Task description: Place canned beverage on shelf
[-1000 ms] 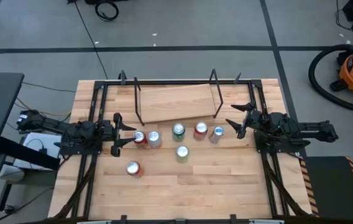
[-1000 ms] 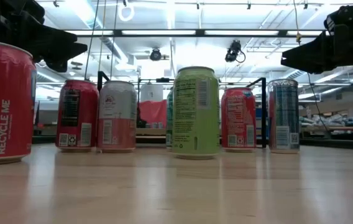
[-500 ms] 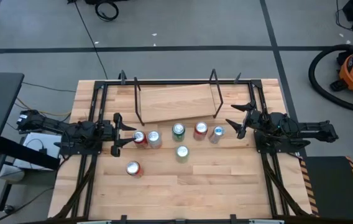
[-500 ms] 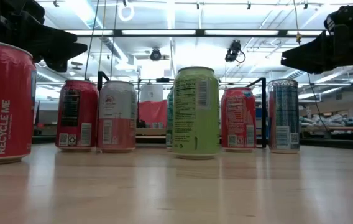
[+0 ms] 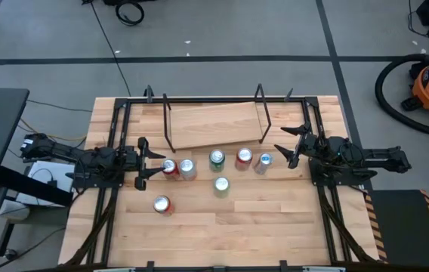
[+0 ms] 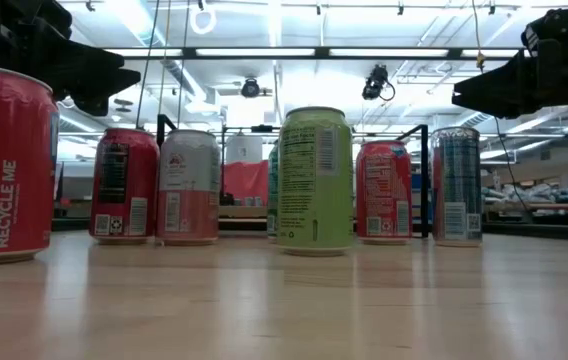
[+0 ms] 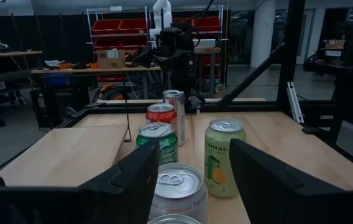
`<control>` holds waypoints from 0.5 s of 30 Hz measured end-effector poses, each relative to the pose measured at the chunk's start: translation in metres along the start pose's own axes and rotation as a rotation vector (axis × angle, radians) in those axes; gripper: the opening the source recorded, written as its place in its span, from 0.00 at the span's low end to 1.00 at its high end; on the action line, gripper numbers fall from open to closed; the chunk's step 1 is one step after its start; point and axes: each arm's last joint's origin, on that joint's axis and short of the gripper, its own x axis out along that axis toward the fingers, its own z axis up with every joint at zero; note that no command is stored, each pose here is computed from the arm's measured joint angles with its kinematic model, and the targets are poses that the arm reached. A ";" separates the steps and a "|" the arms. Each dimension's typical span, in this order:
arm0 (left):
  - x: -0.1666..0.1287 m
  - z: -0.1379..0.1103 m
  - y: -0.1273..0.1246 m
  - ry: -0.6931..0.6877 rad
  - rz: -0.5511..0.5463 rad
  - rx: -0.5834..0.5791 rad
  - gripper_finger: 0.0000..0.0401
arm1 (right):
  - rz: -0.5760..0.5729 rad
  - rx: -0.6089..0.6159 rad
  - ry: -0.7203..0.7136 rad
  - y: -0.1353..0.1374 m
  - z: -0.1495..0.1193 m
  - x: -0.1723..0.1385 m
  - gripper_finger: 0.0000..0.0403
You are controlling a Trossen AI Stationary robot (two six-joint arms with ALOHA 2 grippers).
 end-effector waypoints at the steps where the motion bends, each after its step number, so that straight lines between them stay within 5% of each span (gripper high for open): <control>1: 0.000 0.000 0.000 0.000 0.000 0.000 0.51 | 0.000 0.000 0.000 0.000 0.000 0.000 0.89; 15: 0.000 0.001 0.000 -0.010 0.000 -0.008 0.51 | 0.000 0.000 0.000 0.000 0.000 0.000 0.89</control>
